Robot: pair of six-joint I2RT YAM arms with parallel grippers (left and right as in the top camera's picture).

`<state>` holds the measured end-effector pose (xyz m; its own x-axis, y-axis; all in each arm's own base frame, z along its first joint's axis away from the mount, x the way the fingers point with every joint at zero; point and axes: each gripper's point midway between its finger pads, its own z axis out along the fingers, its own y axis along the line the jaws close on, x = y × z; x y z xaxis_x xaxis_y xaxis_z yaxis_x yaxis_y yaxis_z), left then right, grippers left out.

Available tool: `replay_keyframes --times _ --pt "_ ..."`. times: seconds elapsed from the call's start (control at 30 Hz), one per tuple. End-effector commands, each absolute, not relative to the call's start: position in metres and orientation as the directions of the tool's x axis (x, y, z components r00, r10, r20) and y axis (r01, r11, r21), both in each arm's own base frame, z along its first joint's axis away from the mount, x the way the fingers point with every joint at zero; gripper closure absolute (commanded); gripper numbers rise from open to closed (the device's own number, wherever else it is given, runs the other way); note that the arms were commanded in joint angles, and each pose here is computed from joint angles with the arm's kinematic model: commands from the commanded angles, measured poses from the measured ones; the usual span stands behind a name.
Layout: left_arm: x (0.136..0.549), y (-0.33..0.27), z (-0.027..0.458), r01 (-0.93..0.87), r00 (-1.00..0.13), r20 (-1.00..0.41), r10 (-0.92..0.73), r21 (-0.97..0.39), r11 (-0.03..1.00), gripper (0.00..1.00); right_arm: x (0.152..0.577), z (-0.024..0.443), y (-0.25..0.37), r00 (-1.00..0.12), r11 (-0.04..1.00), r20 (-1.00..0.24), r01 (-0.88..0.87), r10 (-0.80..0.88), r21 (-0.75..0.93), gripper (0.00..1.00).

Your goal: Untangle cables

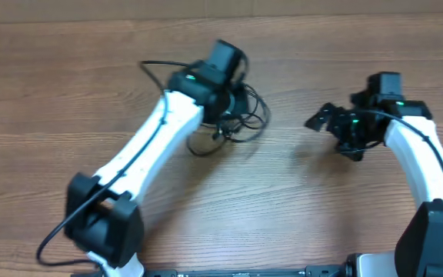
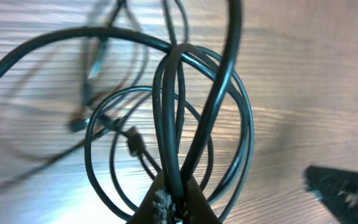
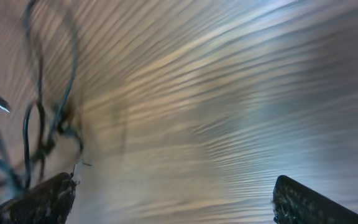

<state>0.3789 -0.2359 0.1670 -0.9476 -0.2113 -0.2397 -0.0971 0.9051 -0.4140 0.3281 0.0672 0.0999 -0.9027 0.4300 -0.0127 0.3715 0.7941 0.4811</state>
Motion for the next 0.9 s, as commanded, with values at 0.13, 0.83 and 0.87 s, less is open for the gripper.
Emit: replay_keyframes --times 0.13,0.83,0.87 --pt "0.379 -0.206 0.204 0.043 -0.935 -0.337 -0.111 -0.419 0.907 0.96 0.345 0.135 0.147 -0.967 0.744 -0.168 0.032 0.192 0.668 0.0" --pt "0.364 -0.202 0.203 0.384 -0.888 -0.4 0.227 -0.374 0.844 0.96 0.345 0.179 0.241 -0.897 0.579 -0.441 -0.381 -0.04 0.721 0.39" --pt "0.364 -0.202 0.203 0.386 -0.888 -0.399 0.229 -0.375 0.843 0.96 0.346 0.18 0.242 -0.904 0.578 -0.426 -0.359 -0.02 0.733 0.4"
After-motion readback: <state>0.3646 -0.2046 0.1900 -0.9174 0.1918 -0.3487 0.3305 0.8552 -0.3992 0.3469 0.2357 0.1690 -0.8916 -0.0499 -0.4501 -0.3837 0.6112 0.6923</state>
